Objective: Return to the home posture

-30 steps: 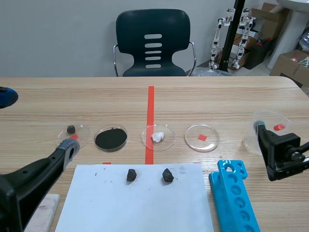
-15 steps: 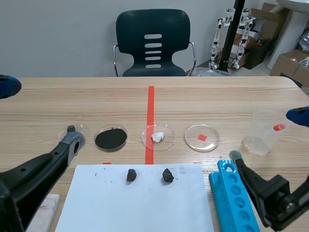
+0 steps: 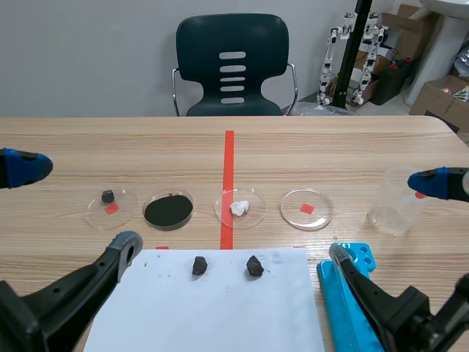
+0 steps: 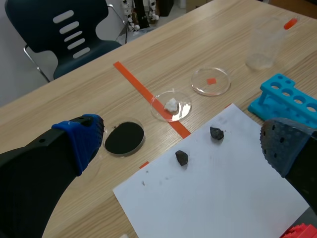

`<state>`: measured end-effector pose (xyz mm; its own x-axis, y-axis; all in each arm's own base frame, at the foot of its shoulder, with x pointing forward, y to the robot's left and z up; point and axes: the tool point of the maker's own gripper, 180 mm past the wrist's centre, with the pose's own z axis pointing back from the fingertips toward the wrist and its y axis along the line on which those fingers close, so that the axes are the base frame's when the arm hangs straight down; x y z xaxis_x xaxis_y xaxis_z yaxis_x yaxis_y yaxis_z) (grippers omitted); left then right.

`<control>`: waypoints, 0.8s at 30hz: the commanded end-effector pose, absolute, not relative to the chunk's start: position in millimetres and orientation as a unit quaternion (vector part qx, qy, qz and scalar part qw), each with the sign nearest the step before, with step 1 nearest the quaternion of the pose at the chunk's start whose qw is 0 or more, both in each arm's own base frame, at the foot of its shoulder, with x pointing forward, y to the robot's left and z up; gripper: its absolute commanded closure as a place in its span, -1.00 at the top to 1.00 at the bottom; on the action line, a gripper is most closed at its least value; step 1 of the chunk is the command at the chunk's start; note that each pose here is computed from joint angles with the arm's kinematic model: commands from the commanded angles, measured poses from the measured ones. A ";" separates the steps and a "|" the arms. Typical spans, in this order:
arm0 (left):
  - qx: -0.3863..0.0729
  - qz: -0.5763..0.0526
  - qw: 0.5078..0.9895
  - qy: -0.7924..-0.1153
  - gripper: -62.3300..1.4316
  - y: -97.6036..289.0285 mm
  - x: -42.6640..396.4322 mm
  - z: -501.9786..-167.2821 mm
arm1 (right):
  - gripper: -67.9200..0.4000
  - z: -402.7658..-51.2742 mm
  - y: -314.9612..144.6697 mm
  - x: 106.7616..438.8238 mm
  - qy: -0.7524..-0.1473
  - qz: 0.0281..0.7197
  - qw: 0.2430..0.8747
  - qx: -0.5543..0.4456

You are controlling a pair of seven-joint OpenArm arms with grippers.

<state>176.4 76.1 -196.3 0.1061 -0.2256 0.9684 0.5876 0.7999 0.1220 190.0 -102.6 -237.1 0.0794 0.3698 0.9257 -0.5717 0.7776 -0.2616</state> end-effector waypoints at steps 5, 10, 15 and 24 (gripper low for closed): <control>-0.151 -0.267 0.727 -0.614 1.00 77.9 177.3 -195.6 | 1.00 -225.5 -93.4 180.4 -0.629 0.296 0.712 0.097; -0.145 -0.276 0.728 -0.611 1.00 77.9 176.8 -197.7 | 1.00 -228.3 -75.1 168.1 -0.619 0.336 0.698 0.131; -0.145 -0.276 0.727 -0.611 1.00 77.9 177.0 -197.5 | 1.00 -228.6 -71.1 167.7 -0.619 0.352 0.690 0.127; -0.145 -0.276 0.727 -0.611 1.00 77.9 176.9 -197.5 | 1.00 -228.0 -75.5 171.6 -0.624 0.346 0.692 0.110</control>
